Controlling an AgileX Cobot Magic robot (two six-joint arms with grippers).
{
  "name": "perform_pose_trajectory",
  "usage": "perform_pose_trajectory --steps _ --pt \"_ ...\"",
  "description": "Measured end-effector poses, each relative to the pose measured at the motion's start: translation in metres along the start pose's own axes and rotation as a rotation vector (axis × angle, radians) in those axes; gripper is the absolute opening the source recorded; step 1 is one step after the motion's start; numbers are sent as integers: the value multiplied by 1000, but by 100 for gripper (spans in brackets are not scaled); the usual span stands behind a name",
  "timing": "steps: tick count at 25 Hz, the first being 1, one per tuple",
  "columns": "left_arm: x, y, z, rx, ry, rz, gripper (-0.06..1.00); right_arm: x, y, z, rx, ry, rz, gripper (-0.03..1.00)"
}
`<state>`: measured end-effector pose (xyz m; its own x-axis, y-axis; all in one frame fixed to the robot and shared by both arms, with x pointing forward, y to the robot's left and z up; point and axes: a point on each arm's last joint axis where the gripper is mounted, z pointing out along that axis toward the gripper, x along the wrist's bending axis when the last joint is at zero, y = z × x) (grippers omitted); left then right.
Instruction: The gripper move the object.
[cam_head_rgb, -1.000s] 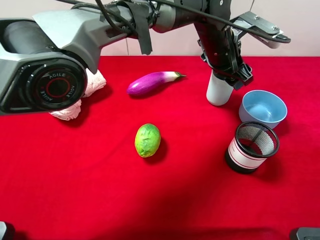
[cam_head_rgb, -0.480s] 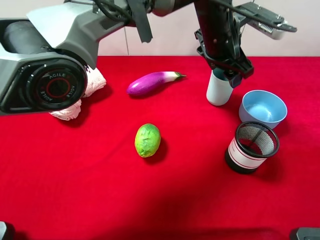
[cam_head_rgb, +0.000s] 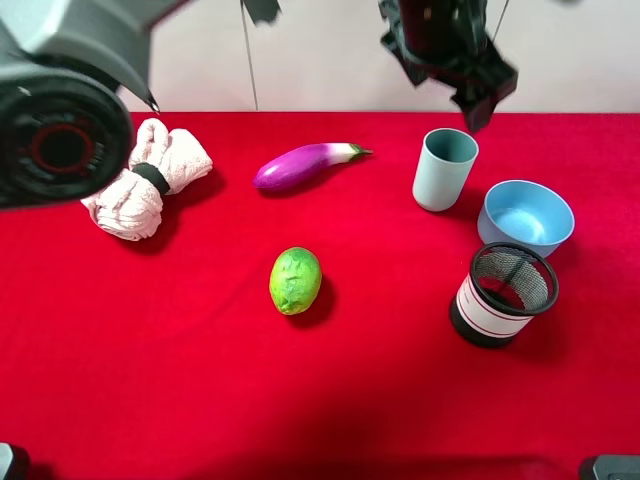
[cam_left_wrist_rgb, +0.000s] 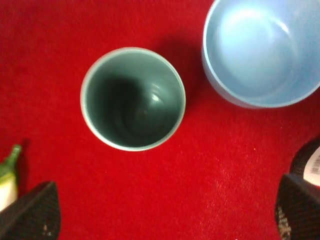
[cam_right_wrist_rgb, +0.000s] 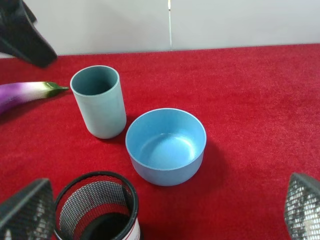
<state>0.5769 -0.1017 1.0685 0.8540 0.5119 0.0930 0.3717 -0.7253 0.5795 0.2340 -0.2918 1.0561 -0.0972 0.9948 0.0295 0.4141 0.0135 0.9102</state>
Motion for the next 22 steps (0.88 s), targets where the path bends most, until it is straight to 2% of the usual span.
perform_pose_trajectory --steps 8,12,18,22 --pt "3 10 -47 -66 29 -50 87 0 0 0 0 1 0 69" --pt "2 -1 -64 -24 38 -64 87 0 0 0 0 1 0 69" --pt "1 -33 -98 73 83 -80 87 0 0 0 0 1 0 69" --pt "-2 -51 -128 89 97 -75 87 0 0 0 0 1 0 69"
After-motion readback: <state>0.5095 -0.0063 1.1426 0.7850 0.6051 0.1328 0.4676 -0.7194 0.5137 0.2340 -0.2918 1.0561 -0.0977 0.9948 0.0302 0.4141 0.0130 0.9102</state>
